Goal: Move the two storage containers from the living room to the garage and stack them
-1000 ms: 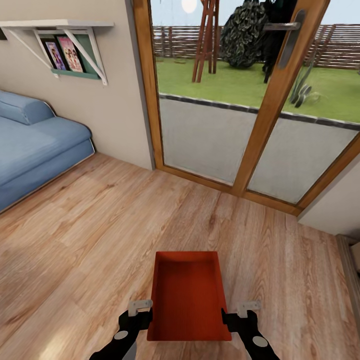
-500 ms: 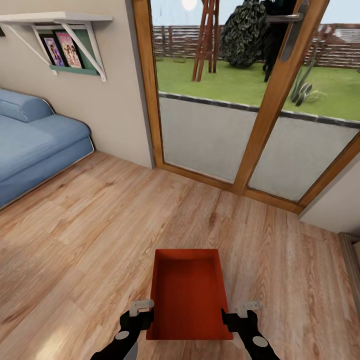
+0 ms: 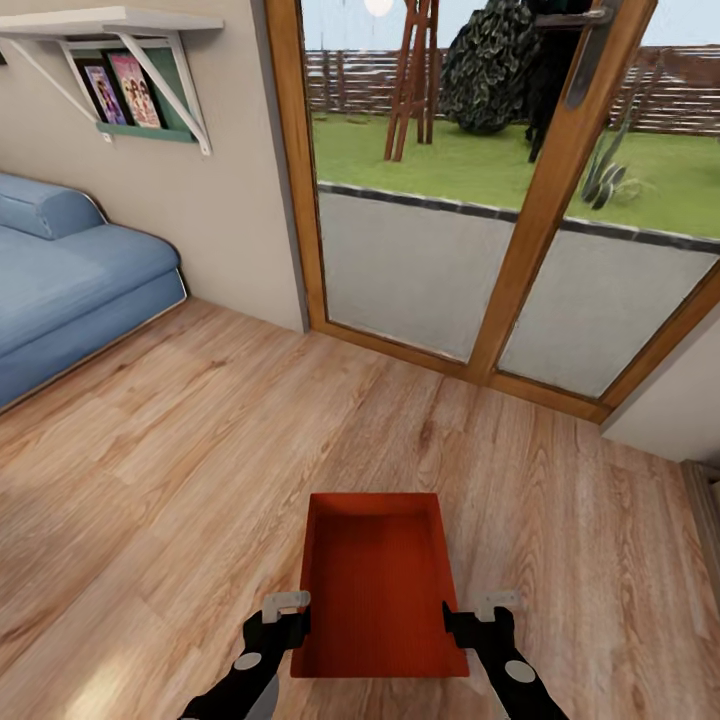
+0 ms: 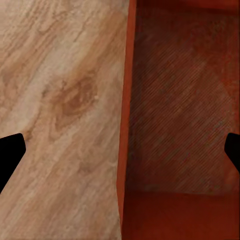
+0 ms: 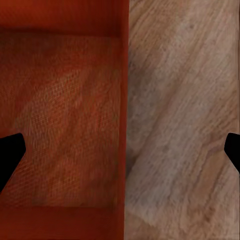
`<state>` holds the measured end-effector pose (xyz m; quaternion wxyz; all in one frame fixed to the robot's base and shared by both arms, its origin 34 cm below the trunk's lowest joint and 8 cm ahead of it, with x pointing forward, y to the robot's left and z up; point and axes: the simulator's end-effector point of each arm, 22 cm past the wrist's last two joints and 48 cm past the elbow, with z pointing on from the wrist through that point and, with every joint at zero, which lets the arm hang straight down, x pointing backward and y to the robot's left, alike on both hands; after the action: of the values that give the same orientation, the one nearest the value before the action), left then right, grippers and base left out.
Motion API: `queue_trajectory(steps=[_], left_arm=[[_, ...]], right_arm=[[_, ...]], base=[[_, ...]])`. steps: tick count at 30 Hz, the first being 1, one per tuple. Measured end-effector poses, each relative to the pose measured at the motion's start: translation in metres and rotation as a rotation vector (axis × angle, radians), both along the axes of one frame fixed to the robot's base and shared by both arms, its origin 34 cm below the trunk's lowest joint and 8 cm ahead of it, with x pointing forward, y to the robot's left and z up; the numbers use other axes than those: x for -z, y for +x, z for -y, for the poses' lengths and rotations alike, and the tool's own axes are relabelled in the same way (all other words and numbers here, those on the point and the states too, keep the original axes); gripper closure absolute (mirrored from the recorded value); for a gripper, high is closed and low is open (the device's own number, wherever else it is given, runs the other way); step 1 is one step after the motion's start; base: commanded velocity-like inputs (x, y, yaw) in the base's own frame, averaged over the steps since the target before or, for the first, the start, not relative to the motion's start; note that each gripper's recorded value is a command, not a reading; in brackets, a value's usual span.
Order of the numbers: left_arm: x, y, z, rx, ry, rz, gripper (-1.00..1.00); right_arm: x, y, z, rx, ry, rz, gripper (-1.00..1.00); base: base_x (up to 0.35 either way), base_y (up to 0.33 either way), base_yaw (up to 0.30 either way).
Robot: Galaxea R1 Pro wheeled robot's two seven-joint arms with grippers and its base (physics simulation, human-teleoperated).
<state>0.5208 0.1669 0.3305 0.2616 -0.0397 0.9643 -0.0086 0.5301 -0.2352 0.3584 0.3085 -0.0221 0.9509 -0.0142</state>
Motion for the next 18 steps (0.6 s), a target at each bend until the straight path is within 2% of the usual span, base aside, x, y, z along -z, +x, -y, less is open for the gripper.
queue_trajectory(steps=[5, 18], left_arm=[[0.007, 0.003, 0.004, -0.001, -0.005, 0.011, -1.00], [0.033, 0.001, 0.003, -0.002, -0.004, 0.016, -1.00]], right_arm=[[0.001, 0.011, 0.001, 0.001, -0.002, 0.033, -1.00], [0.029, 0.006, 0.001, 0.004, 0.000, 0.031, -1.00]], base=[[0.000, 0.000, 0.000], [0.000, 0.000, 0.000]])
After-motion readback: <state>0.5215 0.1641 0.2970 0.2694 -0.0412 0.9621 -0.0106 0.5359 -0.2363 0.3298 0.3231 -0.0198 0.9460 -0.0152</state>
